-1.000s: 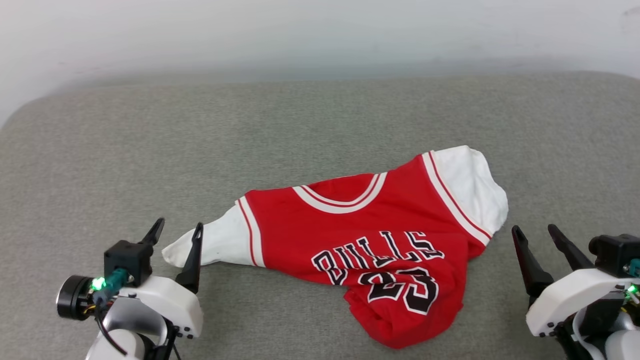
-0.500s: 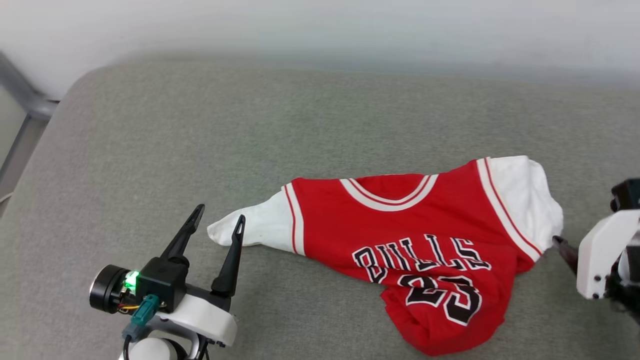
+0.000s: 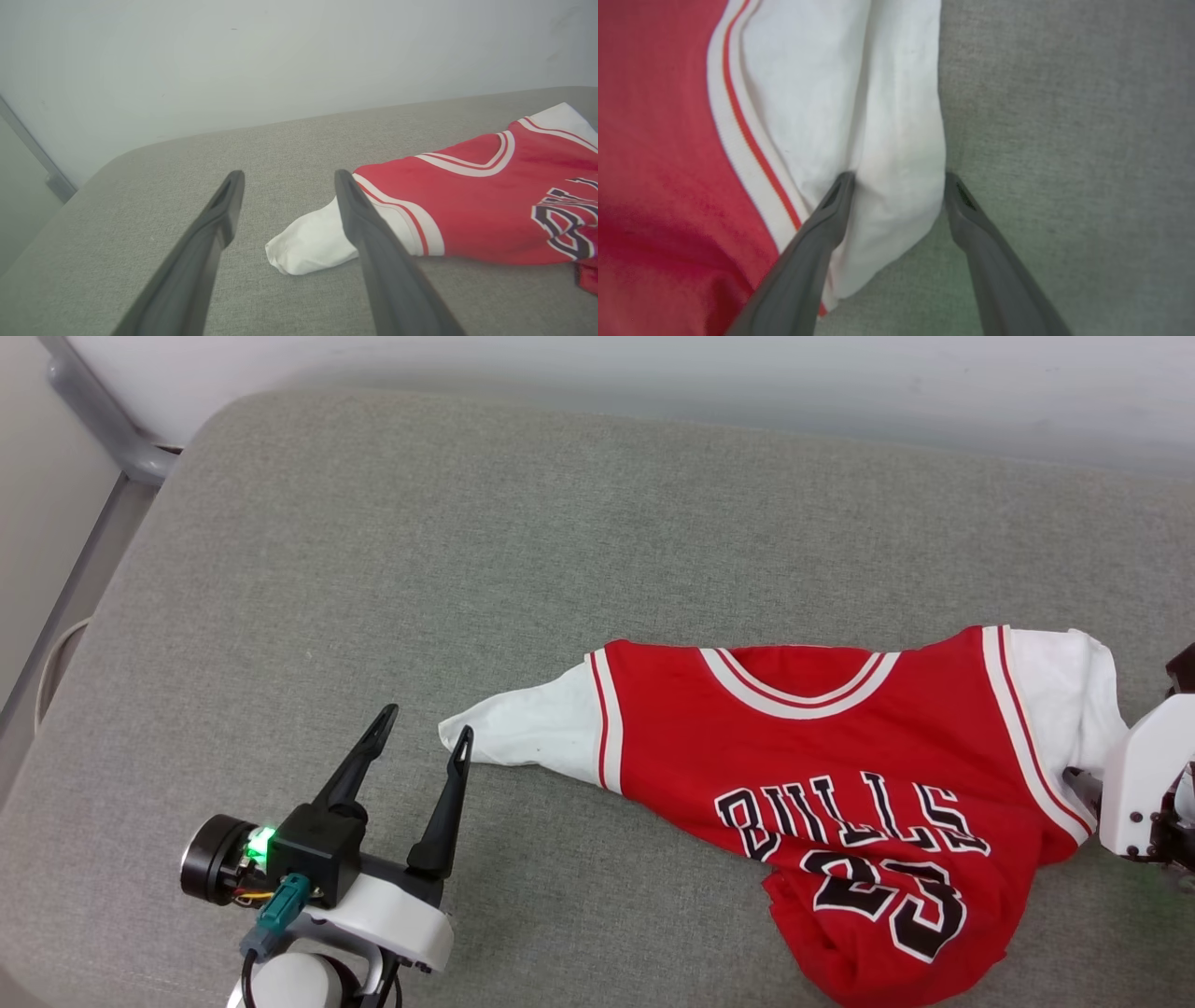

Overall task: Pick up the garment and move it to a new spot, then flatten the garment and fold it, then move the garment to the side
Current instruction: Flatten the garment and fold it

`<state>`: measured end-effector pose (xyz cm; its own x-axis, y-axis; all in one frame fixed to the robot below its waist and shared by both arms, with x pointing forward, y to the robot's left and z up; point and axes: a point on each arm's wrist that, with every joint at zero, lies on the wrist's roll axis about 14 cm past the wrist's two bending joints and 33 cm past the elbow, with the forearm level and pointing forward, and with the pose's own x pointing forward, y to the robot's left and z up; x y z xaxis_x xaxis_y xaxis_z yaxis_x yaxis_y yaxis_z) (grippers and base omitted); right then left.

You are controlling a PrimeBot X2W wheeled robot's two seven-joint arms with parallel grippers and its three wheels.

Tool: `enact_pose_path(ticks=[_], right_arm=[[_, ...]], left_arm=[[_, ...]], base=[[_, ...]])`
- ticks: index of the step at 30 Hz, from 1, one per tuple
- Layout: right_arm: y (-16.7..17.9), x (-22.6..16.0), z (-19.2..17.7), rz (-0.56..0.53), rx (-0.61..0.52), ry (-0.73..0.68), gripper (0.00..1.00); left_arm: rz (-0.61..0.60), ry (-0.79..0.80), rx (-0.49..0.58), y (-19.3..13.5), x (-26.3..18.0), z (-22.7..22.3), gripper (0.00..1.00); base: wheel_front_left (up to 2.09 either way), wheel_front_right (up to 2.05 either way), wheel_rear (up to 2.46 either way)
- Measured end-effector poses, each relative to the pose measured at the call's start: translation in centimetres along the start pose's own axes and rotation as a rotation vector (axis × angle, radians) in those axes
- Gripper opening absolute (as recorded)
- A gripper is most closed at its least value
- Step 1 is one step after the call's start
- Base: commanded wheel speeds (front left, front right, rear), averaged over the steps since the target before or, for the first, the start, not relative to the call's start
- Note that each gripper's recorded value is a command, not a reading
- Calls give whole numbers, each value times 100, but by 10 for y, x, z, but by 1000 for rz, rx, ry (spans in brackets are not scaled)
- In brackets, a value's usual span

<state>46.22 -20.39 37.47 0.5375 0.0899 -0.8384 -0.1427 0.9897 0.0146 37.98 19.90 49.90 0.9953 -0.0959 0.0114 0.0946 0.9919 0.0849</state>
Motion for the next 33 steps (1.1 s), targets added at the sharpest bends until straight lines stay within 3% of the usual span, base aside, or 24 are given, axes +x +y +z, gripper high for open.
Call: enact_pose_path(ticks=[1, 2, 13, 16, 28, 29, 33], right_arm=[[0, 2, -2, 1, 5, 1, 44], [0, 3, -3, 2, 10, -1, 0], [-25, -18, -7, -39, 126, -132, 0], [-36, -36, -14, -49, 219, -214, 0], [-57, -64, -78, -117, 398, -247, 0], [-56, -64, -83, -122, 398, -239, 100], [-59, -69, -78, -144, 384, -291, 100]], left_arm=[[2, 5, 0, 1, 0, -1, 100], [2, 7, 1, 1, -1, -2, 100], [-40, 6, -12, -13, 1, 0, 100], [-63, 4, -19, -21, 1, 1, 100], [-146, 36, -37, -45, 6, -6, 100], [-152, 43, -37, -47, 6, -7, 100], [-163, 54, -47, -51, 8, -11, 100]], base=[[0, 0, 0], [0, 0, 0], [0, 0, 0], [0, 0, 0], [0, 0, 0], [0, 0, 0], [0, 0, 0]])
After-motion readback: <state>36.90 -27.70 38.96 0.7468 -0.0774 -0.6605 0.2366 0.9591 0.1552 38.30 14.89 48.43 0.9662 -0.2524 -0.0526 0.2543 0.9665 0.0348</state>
